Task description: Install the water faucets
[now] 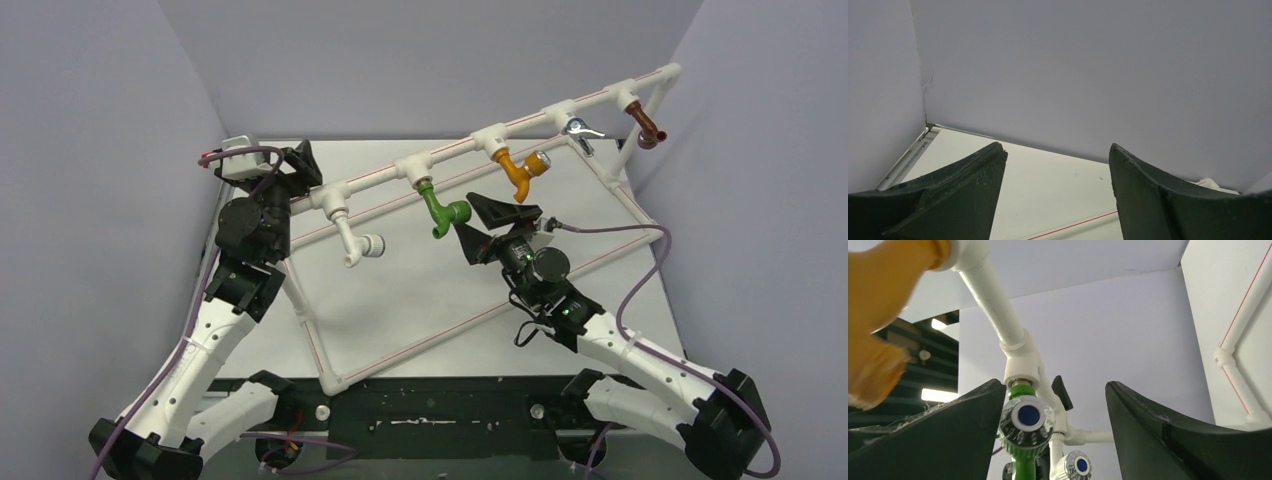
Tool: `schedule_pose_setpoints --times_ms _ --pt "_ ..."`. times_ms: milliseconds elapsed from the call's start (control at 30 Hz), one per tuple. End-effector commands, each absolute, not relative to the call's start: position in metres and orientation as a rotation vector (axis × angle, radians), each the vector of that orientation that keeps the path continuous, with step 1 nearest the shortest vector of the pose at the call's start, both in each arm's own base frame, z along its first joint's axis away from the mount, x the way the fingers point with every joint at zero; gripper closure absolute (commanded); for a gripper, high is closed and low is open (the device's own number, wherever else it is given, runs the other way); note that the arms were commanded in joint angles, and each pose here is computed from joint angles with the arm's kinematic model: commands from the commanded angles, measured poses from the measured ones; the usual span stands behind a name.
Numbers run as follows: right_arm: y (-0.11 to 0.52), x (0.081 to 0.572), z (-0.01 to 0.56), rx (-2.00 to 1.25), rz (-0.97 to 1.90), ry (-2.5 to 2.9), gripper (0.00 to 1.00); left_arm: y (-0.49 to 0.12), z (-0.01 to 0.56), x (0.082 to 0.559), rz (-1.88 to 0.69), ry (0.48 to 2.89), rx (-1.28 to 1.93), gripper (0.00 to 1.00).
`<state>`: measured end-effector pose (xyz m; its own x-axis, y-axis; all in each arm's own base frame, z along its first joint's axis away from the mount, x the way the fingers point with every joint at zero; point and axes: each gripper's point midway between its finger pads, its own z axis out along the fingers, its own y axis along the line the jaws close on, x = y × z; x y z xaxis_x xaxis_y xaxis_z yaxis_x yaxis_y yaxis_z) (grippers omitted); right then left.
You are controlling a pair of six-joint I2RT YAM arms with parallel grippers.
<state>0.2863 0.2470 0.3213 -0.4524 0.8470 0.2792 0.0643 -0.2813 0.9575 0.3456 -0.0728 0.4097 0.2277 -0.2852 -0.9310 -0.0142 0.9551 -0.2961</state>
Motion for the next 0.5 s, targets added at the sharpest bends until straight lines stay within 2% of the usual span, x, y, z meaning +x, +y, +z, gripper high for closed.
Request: schedule_pose_setpoints --times_ms 0,233,467 --pt "0.223 0.275 0.335 1.022 1.632 1.389 0.25 -0.092 0.289 0.339 -0.100 1.740 -0.077 0.27" --pt "0.193 0.263 0.331 0.860 1.377 1.445 0.22 -0.089 0.289 0.340 -0.096 1.744 -0.091 0.27" --pt "0.179 0.240 0.368 0.425 1.171 1.369 0.23 -0.087 0.289 0.341 -0.098 1.747 -0.095 0.27"
